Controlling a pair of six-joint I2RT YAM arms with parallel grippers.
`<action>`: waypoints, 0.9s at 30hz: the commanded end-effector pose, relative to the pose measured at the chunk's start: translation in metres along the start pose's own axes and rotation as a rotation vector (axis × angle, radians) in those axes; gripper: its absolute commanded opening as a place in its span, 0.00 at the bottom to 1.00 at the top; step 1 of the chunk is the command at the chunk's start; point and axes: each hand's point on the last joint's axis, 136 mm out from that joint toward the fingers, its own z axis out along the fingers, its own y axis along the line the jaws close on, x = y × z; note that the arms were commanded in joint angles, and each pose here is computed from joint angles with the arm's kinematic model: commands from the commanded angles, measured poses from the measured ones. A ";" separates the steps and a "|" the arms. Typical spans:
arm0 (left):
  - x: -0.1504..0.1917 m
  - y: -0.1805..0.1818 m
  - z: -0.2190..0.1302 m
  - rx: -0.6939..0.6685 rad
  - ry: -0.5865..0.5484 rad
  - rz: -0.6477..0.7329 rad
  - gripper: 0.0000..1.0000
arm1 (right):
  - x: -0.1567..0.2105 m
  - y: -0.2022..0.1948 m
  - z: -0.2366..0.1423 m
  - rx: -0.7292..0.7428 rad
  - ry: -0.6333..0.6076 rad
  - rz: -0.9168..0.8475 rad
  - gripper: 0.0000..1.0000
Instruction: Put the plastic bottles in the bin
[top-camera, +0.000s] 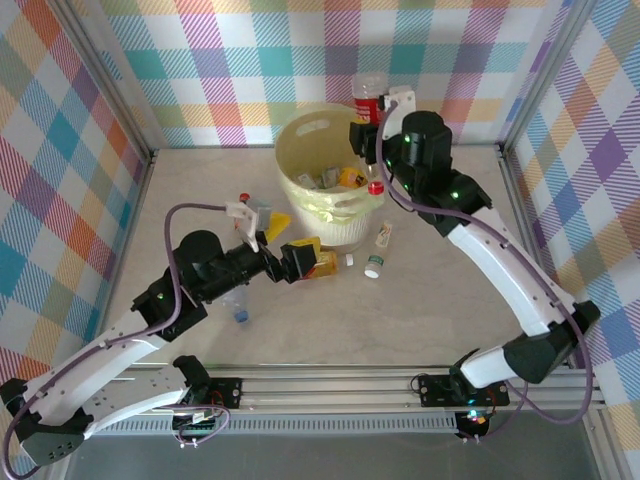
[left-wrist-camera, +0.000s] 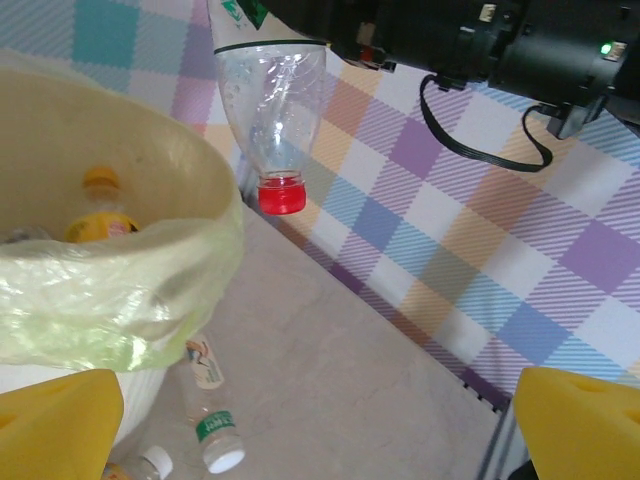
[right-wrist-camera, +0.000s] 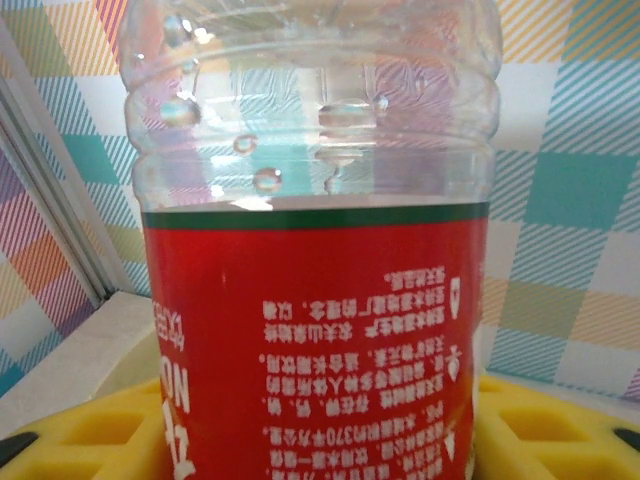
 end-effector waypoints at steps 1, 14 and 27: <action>-0.014 0.003 -0.013 -0.048 -0.031 0.050 1.00 | -0.029 0.005 0.012 0.010 -0.086 -0.034 0.56; 0.016 0.026 -0.023 -0.162 0.130 0.152 1.00 | 0.026 0.047 0.093 -0.133 0.155 -0.082 0.58; 0.045 0.029 -0.017 -0.160 0.292 0.189 1.00 | 0.075 0.068 0.109 -0.233 0.281 0.107 0.64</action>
